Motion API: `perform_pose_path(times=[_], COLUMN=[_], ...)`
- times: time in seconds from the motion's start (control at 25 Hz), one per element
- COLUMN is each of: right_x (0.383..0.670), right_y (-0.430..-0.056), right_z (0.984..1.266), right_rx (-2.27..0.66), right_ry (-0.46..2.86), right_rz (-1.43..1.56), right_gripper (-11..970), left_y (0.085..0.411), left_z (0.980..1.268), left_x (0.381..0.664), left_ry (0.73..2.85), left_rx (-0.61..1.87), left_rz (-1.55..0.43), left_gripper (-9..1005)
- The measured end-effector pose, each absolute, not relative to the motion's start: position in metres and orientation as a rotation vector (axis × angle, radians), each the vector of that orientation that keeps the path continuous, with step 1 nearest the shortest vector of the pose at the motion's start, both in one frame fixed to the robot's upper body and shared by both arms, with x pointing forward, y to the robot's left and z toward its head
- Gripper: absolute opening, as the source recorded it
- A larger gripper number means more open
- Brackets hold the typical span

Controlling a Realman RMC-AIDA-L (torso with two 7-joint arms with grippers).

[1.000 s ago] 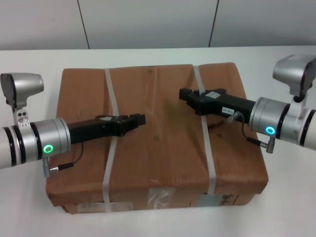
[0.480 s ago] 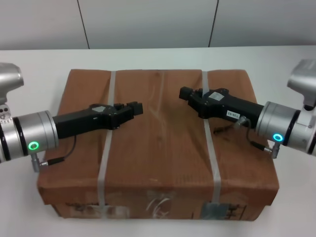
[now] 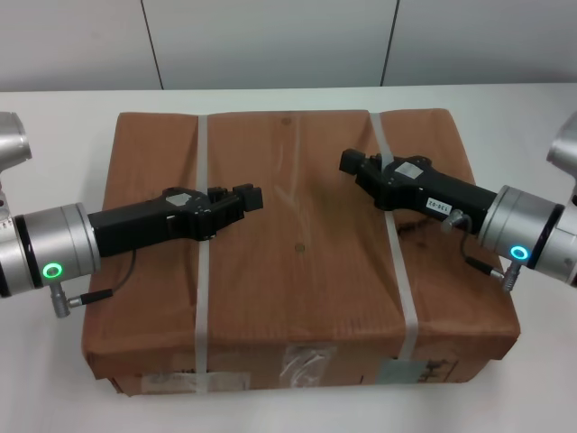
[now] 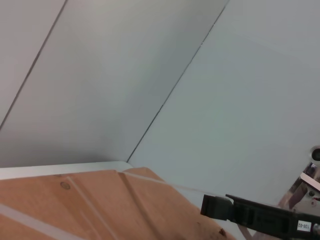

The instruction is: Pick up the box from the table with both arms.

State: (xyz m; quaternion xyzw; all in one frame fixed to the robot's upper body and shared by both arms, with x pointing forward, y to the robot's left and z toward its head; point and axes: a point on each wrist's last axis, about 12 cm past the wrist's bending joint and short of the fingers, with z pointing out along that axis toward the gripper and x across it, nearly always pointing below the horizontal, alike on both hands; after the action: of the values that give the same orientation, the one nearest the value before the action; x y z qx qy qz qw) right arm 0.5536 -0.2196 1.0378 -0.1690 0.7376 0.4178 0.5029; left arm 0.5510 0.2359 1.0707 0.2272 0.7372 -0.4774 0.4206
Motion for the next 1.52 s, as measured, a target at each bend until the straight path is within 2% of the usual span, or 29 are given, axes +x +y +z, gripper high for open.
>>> perform_pose_path(times=[1.52], right_x=[0.5463], right_y=[-0.2254], right_z=[1.0387], right_rx=[-0.371], right_ry=[1.738], right_rz=[1.031], right_gripper=[36], left_y=[0.2379], left_z=[1.0764], left_x=[0.5471], left_ry=[1.786], left_rx=[0.565], left_rz=[-1.228], left_gripper=[158])
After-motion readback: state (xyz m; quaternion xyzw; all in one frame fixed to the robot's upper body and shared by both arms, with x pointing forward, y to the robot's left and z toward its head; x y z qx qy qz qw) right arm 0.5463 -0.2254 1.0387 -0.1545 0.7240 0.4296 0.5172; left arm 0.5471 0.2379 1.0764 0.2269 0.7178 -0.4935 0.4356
